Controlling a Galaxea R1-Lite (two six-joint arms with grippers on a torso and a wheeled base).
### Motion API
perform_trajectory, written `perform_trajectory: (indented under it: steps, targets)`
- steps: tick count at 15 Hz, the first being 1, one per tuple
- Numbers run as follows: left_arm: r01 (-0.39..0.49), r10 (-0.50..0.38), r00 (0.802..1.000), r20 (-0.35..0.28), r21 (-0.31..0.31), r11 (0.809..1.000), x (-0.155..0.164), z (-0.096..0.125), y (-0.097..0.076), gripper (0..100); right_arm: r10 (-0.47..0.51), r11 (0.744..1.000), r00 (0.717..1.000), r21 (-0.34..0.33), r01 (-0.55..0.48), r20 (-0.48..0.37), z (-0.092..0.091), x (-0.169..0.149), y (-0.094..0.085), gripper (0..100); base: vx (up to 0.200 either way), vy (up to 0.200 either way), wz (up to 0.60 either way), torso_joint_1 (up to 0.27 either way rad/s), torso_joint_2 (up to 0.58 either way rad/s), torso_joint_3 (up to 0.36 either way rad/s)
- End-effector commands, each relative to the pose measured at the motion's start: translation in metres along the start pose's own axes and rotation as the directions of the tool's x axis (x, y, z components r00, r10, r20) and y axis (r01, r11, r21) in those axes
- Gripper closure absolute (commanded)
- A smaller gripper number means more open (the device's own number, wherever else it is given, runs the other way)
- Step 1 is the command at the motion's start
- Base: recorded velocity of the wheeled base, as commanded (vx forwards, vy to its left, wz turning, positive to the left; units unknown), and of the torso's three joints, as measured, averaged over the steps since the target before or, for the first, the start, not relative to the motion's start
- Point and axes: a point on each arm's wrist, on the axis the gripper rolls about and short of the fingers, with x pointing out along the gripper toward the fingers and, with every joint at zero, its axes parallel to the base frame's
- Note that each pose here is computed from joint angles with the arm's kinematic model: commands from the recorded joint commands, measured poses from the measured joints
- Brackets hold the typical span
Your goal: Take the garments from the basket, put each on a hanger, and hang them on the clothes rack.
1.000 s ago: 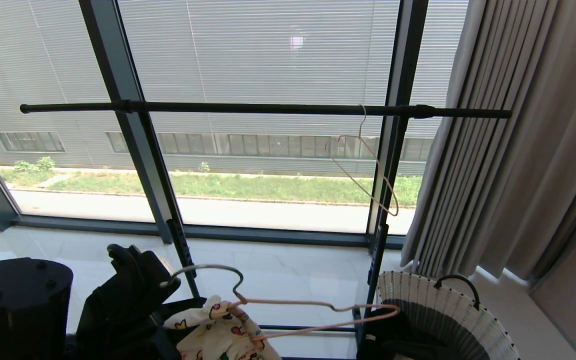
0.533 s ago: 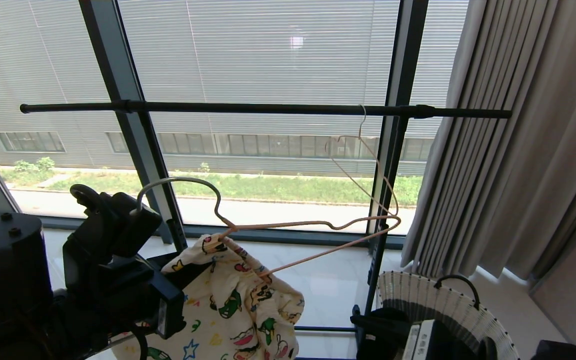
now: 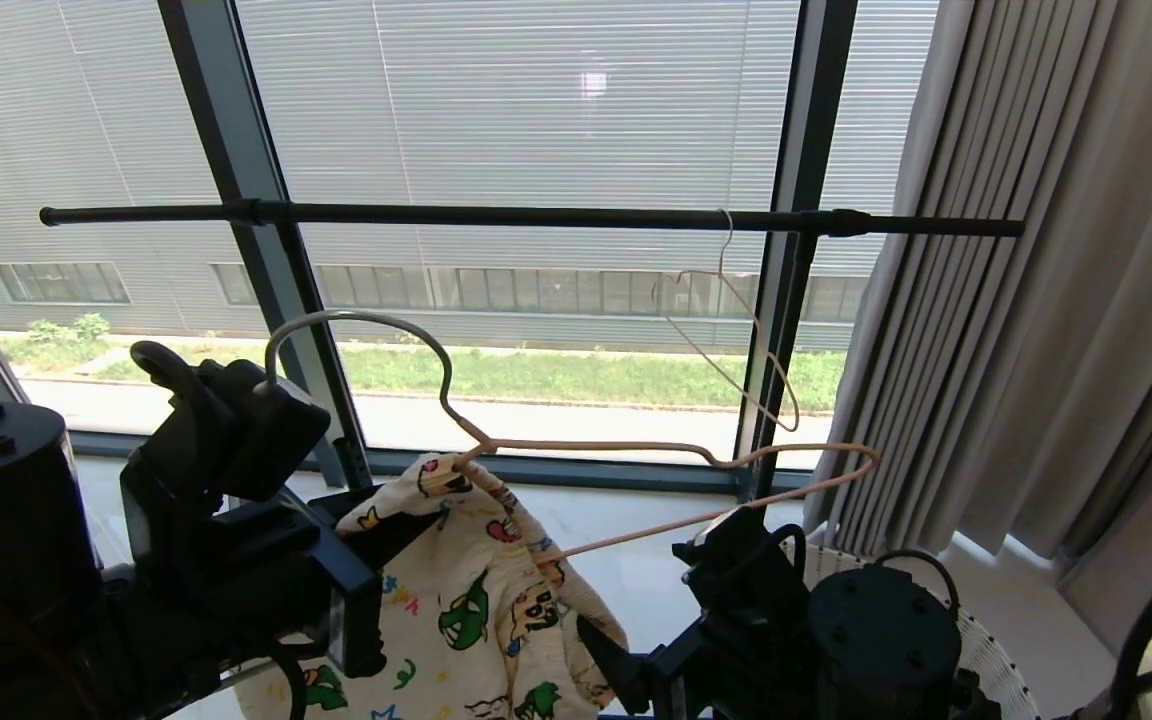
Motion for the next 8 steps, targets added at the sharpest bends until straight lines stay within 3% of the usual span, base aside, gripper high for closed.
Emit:
perform_trajectory:
  steps: [1,4,6,8]
  targets:
    - [0.013,-0.013,1.0,0.005,0.003,1.0,0.0,0.001,-0.003,100,-0.055,0.998,0.997,-0.011,0.055,-0.045,-0.015,0.011,-0.007,0,0.0,0.0,0.0,0.0,0.0,0.0]
    - [-0.009,0.009,1.0,-0.002,0.0,1.0,0.001,0.001,-0.001,100,-0.124,0.992,0.99,-0.035,0.122,-0.061,-0.023,0.013,-0.009,0,0.0,0.0,0.0,0.0,0.0,0.0]
    - [-0.115,0.114,0.993,-0.037,-0.012,0.993,0.005,-0.004,0.011,100,-0.219,0.973,0.972,-0.086,0.213,-0.078,-0.026,0.01,-0.028,0,0.0,0.0,0.0,0.0,0.0,0.0]
    - [-0.16,0.159,0.986,-0.045,-0.018,0.987,0.005,-0.006,0.019,100,-0.283,0.956,0.957,-0.095,0.277,-0.063,-0.02,0.01,-0.048,0,0.0,0.0,0.0,0.0,0.0,0.0]
